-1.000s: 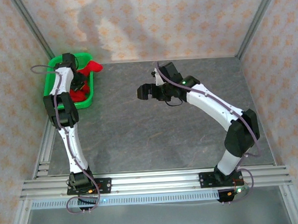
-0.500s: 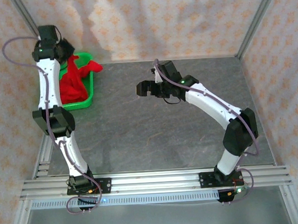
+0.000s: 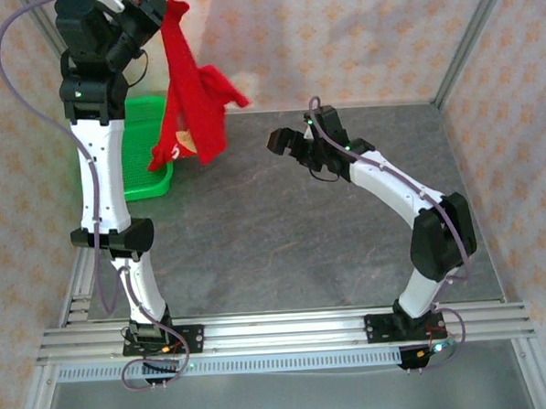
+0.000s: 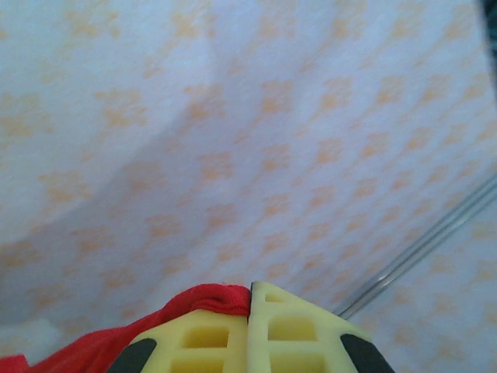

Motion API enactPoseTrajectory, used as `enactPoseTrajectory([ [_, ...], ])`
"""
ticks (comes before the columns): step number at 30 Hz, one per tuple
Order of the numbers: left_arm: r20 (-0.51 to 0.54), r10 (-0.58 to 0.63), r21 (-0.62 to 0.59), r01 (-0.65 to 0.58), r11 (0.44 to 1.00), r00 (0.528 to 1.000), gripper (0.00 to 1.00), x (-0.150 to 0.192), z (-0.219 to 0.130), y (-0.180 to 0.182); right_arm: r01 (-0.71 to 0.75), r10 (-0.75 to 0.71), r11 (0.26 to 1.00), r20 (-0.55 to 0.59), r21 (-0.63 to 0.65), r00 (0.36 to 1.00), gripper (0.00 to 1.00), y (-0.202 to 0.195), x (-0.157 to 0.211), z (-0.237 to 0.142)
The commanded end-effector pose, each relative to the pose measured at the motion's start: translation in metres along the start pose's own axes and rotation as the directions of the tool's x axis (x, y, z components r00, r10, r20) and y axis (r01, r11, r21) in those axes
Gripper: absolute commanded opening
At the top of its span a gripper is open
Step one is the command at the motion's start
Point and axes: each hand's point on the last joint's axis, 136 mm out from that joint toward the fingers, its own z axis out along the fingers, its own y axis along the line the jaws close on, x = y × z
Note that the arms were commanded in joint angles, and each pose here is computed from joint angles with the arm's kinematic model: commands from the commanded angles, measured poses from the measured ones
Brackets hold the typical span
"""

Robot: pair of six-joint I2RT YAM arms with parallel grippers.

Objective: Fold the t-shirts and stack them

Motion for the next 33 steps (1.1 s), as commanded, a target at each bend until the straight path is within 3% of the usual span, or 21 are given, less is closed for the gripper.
enactPoseTrajectory([
  [1,0.159,-0.039,0.277,-0.007,0.961,0.987,0.00,-0.051,-0.040,-0.089,-0.007,0.017,0.997,0.135,-0.074,0.991,0.99,0.024,-0.030,-0.029],
  [6,0.154,-0.076,0.425,0.004,0.905,0.985,0.00,-0.049,-0.059,-0.138,-0.059,0.068,0.997,0.269,-0.043,0.961,0.99,0.004,-0.057,-0.052],
  [11,0.050,-0.068,0.453,0.038,0.891,0.996,0.00,-0.009,-0.042,-0.152,-0.102,0.116,0.993,0.378,-0.055,0.919,0.99,-0.013,-0.080,-0.078],
  [23,-0.126,-0.065,0.470,0.117,0.875,0.990,0.00,0.082,0.015,-0.156,-0.137,0.136,0.990,0.348,-0.024,0.928,0.99,-0.045,-0.066,-0.089],
  [29,-0.286,0.019,0.325,0.079,0.942,0.958,0.00,0.143,0.035,-0.116,-0.124,0.129,0.992,0.300,-0.035,0.945,1.00,-0.051,-0.047,-0.084],
  [33,-0.477,0.017,0.139,0.057,0.989,0.879,0.00,0.224,0.049,-0.066,-0.102,0.071,0.991,0.291,0.092,0.954,1.00,-0.071,-0.038,-0.092],
])
